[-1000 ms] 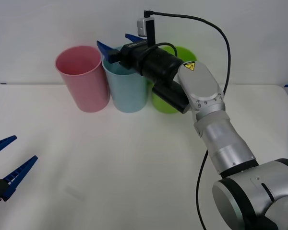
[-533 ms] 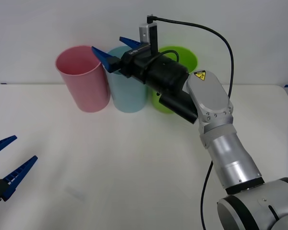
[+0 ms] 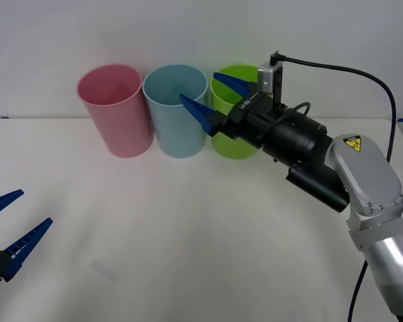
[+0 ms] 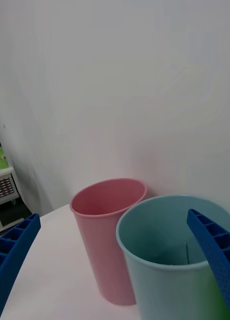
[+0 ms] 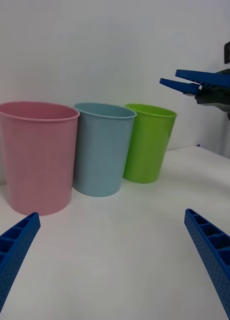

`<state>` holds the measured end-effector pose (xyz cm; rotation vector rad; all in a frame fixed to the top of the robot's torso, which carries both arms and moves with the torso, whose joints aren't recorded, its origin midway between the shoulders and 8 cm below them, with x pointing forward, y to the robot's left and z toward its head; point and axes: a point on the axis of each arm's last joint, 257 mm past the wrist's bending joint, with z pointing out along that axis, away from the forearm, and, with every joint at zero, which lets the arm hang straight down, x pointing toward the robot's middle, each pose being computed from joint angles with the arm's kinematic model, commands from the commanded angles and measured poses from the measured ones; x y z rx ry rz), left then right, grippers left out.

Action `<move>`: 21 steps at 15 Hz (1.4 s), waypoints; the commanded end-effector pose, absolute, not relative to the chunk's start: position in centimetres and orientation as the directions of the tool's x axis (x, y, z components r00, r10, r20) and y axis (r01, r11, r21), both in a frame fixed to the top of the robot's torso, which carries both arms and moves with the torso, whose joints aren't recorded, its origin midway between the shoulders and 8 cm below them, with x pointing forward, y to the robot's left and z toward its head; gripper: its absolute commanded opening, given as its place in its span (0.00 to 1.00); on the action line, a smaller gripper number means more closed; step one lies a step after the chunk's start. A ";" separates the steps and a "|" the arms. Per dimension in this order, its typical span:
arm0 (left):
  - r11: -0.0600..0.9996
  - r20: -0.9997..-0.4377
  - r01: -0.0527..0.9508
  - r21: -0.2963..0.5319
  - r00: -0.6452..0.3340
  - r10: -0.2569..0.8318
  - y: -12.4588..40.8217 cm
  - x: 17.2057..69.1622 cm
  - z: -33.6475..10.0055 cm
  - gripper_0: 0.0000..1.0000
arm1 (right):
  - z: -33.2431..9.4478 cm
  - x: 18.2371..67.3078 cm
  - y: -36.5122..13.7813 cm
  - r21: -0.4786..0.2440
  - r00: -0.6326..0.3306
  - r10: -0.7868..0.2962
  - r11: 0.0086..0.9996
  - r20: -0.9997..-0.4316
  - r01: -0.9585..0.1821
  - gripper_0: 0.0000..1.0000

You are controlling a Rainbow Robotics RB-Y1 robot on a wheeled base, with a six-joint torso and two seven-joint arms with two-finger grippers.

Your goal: Grasp the object on the table and drop it into the matching bin: aluminum can to the light blue bin, PET bottle to the pink bin.

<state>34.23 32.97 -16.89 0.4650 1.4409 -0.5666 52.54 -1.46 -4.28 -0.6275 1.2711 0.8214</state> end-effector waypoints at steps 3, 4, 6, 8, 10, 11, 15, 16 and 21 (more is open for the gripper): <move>0.785 -0.996 0.618 -0.039 0.041 -0.082 33.0 34.2 -16.9 1.00 | -7.8 49.2 -7.3 -0.028 0.109 0.099 0.603 -0.989 -0.798 1.00; 0.785 -0.996 0.618 -0.039 0.041 -0.082 33.0 34.2 -16.9 1.00 | -8.5 48.8 -8.3 -0.046 0.118 0.078 0.610 -0.990 -0.791 1.00; 0.785 -0.996 0.618 -0.039 0.041 -0.082 33.0 34.2 -16.9 1.00 | -10.3 48.1 -10.7 -0.091 0.136 0.023 0.634 -0.990 -0.768 1.00; 0.785 -0.996 0.618 -0.039 0.041 -0.082 33.0 34.2 -16.9 1.00 | -12.1 47.4 -12.8 -0.126 0.147 -0.023 0.657 -0.989 -0.743 1.00; 0.785 -0.996 0.618 -0.039 0.041 -0.082 33.0 34.2 -16.9 1.00 | -13.6 46.5 -15.3 -0.179 0.172 -0.080 0.684 -0.982 -0.707 1.00; 0.785 -0.996 0.618 -0.039 0.041 -0.082 33.0 34.2 -16.9 1.00 | -14.4 46.0 -16.4 -0.198 0.176 -0.104 0.694 -0.979 -0.692 1.00; 0.785 -0.996 0.618 -0.039 0.041 -0.082 33.0 34.2 -16.9 1.00 | -17.6 43.6 -20.1 -0.217 0.150 -0.157 0.725 -0.976 -0.654 1.00; 0.785 -0.996 0.618 -0.039 0.041 -0.082 33.0 34.2 -16.9 1.00 | -18.3 43.1 -20.8 -0.209 0.134 -0.161 0.731 -0.978 -0.649 1.00; 0.785 -0.996 0.618 -0.039 0.041 -0.082 33.0 34.2 -16.9 1.00 | -20.3 38.9 -24.3 -0.176 0.081 -0.164 0.725 -0.983 -0.666 1.00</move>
